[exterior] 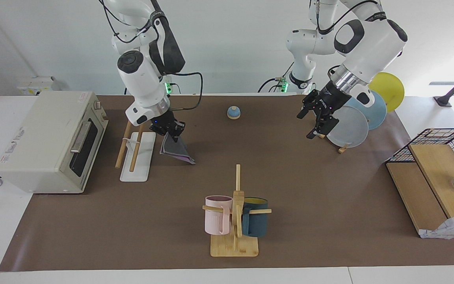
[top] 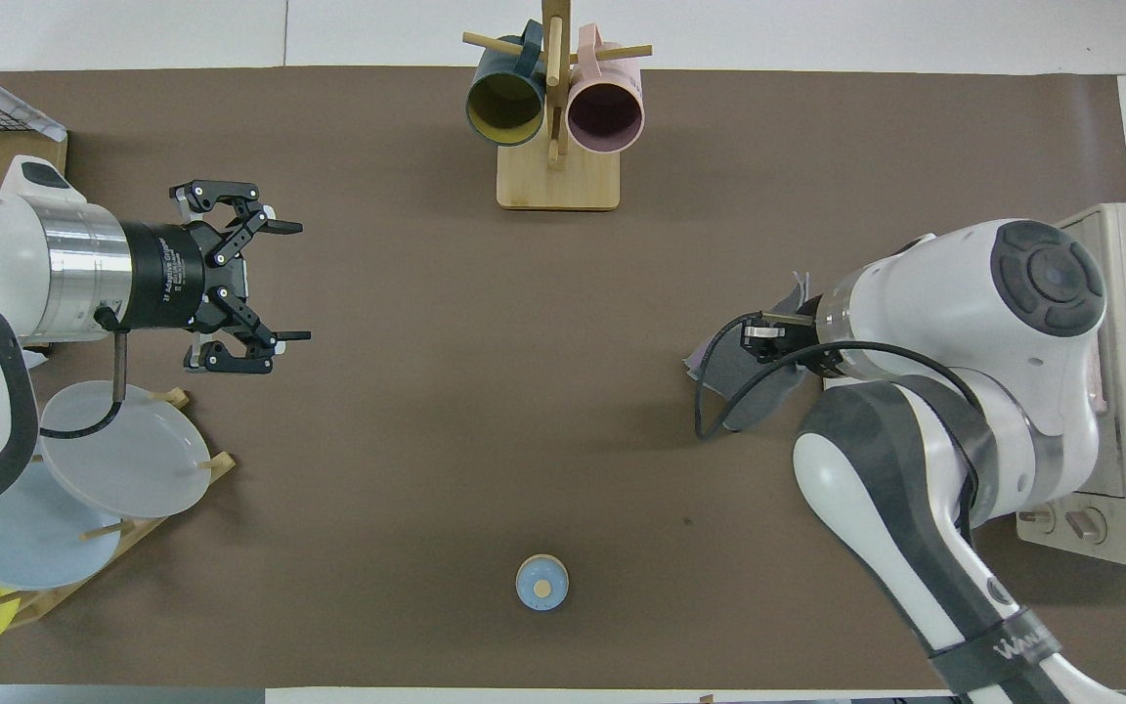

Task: Fold towel and hang on rack
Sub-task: 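Carry the towel with the right gripper while the left gripper withdraws, then drape the towel over the wooden rack posts with the right gripper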

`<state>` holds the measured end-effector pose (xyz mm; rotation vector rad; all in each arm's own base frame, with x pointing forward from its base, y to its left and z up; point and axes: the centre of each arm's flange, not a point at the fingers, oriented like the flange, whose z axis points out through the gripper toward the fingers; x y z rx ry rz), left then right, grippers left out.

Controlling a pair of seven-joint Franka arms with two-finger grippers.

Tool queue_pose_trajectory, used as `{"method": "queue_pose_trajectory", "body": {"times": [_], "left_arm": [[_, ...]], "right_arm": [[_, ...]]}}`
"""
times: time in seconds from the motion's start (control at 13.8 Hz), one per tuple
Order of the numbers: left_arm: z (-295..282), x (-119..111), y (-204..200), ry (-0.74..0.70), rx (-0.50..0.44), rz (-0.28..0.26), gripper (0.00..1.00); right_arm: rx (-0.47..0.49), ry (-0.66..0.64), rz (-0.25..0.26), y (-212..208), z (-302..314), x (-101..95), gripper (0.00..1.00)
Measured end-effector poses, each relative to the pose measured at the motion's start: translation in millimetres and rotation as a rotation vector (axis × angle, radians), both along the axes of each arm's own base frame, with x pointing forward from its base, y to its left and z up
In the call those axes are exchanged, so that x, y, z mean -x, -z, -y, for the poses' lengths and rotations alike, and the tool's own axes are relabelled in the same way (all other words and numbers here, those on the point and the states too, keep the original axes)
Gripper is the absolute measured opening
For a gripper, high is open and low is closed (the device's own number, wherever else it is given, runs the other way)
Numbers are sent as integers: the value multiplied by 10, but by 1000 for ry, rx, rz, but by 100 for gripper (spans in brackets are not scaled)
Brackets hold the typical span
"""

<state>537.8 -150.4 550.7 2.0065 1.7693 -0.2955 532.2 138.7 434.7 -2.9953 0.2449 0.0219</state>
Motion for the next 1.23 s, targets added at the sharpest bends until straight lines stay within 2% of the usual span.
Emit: {"method": "queue_pose_trajectory", "body": {"times": [0.36, 0.58, 0.8, 0.94, 1.23], "left_arm": [[-662, -64, 68, 340, -142, 146, 100], [-903, -42, 101, 577, -246, 198, 100], [-1032, -16, 90, 799, -336, 229, 100], [-1045, 4, 71, 925, -388, 229, 100], [-1052, 40, -86, 1107, -402, 227, 100]], "right_arm": [[166, -60, -19, 211, 672, 81, 3], [236, -83, -26, 210, 981, 78, 3], [230, -126, -34, 186, 1181, 81, 3], [237, -147, -28, 126, 1244, 80, 3], [284, -154, -25, 0, 1597, 86, 3]]}}
